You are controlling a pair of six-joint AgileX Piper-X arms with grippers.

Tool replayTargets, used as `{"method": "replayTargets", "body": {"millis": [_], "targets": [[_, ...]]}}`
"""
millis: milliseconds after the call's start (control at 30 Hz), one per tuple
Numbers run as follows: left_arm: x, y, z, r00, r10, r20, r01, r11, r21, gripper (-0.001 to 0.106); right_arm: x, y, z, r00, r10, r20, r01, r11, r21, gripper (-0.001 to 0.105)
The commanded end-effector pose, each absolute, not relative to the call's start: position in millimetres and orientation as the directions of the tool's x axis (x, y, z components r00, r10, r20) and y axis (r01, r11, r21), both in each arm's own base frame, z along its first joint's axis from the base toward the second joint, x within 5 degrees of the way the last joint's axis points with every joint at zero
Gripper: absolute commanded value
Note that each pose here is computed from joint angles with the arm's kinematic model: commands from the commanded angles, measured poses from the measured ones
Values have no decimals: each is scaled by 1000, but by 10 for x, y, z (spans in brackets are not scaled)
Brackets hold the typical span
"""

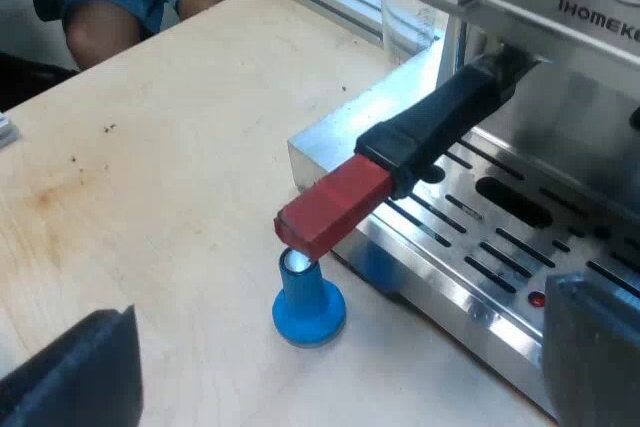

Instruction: Put the handle in the coffee machine

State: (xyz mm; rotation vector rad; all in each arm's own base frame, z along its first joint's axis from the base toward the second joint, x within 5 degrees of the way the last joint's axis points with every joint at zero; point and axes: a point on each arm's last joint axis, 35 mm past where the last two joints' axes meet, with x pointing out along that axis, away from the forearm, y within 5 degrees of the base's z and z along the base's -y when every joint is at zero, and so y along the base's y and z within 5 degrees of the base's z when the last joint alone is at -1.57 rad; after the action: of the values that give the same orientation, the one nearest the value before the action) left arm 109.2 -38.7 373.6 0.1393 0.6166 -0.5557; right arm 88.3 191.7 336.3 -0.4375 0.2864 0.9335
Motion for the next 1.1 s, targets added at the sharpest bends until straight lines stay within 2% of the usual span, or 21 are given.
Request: {"method": "replayTargets", "body": {"millis": [33, 233, 300, 367, 433, 467, 533, 567, 700, 867, 1000, 1033, 1100], "targets": [[1051, -359, 3784, 697, -446, -561, 501, 863, -65, 0, 878, 1896, 3427, 570, 717, -402, -821, 521, -234, 81], [903, -229, 3855, 772, -387, -504, 418, 907, -55, 0, 878, 1896, 3427, 570, 717, -402, -821, 521, -234, 81], [891, -203, 3861, 785, -367, -499, 395, 917, -53, 4, 878, 1896, 3427, 570, 717, -402, -821, 521, -234, 81], [889, -183, 3863, 794, -350, -497, 375, 925, -52, 14, 878, 1896, 3427, 570, 717, -402, -821, 521, -234, 81], [895, -158, 3863, 804, -327, -497, 348, 936, -53, 34, 878, 1896, 3427, 570, 717, -402, -821, 521, -234, 81], [895, -153, 3863, 805, -323, -497, 344, 938, -53, 38, 878, 1896, 3427, 570, 717, -402, -821, 521, -234, 81], [897, -140, 3863, 810, -311, -497, 330, 943, -53, 53, 878, 1896, 3427, 570, 717, -402, -821, 521, -234, 81], [898, -138, 3863, 811, -309, -497, 328, 943, -53, 55, 878, 1896, 3427, 570, 717, -402, -821, 521, -234, 81], [896, -142, 3864, 806, -324, -495, 340, 939, -61, 57, 881, 1895, 3429, 577, 712, -400, -815, 532, -229, 81], [879, -141, 3922, 815, -324, -480, 341, 939, -55, 57, 902, 1864, 3552, 651, 656, -382, -757, 599, -261, 81], [851, -140, 4036, 837, -325, -439, 343, 938, -41, 57, 916, 1785, 3795, 734, 571, -368, -675, 671, -307, 81], [837, -140, 4134, 858, -326, -397, 339, 940, -39, 57, 927, 1742, 3876, 771, 523, -363, -632, 701, -330, 81], [827, -139, 4218, 875, -327, -356, 339, 940, -29, 57, 953, 1682, 3973, 789, 491, -369, -606, 719, -340, 80]]}}
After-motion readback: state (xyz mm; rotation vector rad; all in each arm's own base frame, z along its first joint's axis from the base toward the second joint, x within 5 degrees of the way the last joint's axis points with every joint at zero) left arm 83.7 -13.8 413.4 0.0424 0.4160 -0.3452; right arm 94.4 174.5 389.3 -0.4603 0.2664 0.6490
